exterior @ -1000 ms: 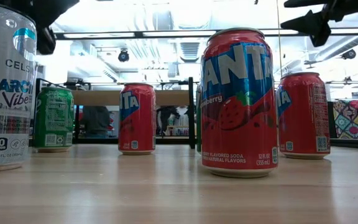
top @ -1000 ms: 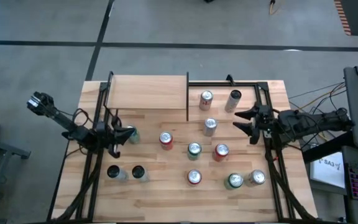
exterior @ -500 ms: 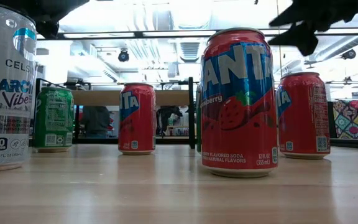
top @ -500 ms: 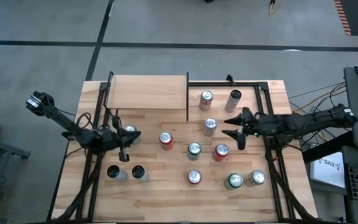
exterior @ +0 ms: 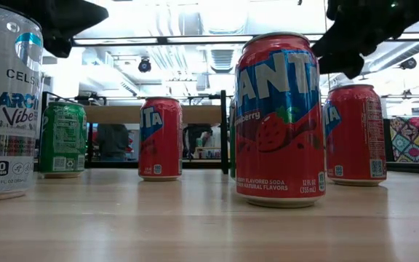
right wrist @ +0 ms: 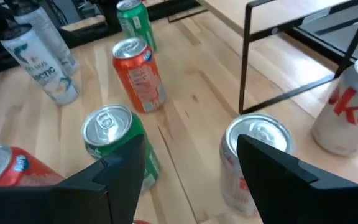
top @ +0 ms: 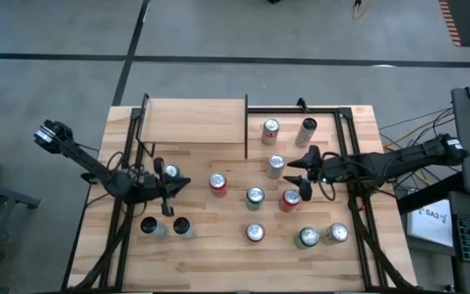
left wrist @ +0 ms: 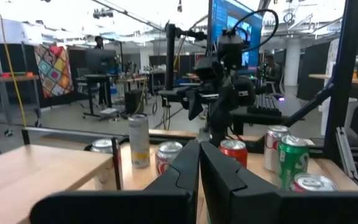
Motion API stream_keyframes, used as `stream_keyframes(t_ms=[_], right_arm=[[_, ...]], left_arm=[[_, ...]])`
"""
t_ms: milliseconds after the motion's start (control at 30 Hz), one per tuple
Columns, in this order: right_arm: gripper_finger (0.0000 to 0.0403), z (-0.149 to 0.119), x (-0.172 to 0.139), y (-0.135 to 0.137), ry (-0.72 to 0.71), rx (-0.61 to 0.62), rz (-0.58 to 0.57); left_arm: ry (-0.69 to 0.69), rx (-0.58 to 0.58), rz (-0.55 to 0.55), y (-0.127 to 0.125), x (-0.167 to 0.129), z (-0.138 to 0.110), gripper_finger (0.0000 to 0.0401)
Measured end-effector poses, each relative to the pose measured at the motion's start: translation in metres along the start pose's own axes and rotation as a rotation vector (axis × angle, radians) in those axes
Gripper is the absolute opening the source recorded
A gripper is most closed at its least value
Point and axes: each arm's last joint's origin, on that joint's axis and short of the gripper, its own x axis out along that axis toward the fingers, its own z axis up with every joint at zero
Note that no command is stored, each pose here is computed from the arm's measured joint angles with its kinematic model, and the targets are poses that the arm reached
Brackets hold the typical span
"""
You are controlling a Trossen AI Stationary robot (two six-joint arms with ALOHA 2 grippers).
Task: Place canned beverage on shelf
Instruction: Put the middle silver soda can on the shelf
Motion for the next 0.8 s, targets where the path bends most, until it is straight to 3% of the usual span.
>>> stream_keyframes(t_ms=[200,800], right_arm=[[0.024,0.006,0.013,0.008,-0.078,0.014,0.032],[0.024,0.019,0.016,0.014,-0.085,-0.109,0.028]], left_arm=[[0.026,-0.006,-0.003,-0.007,0.006,-0.003,0.0],[0.033,0.041,-0.004,-0.021,0.02,0.004,0.0]])
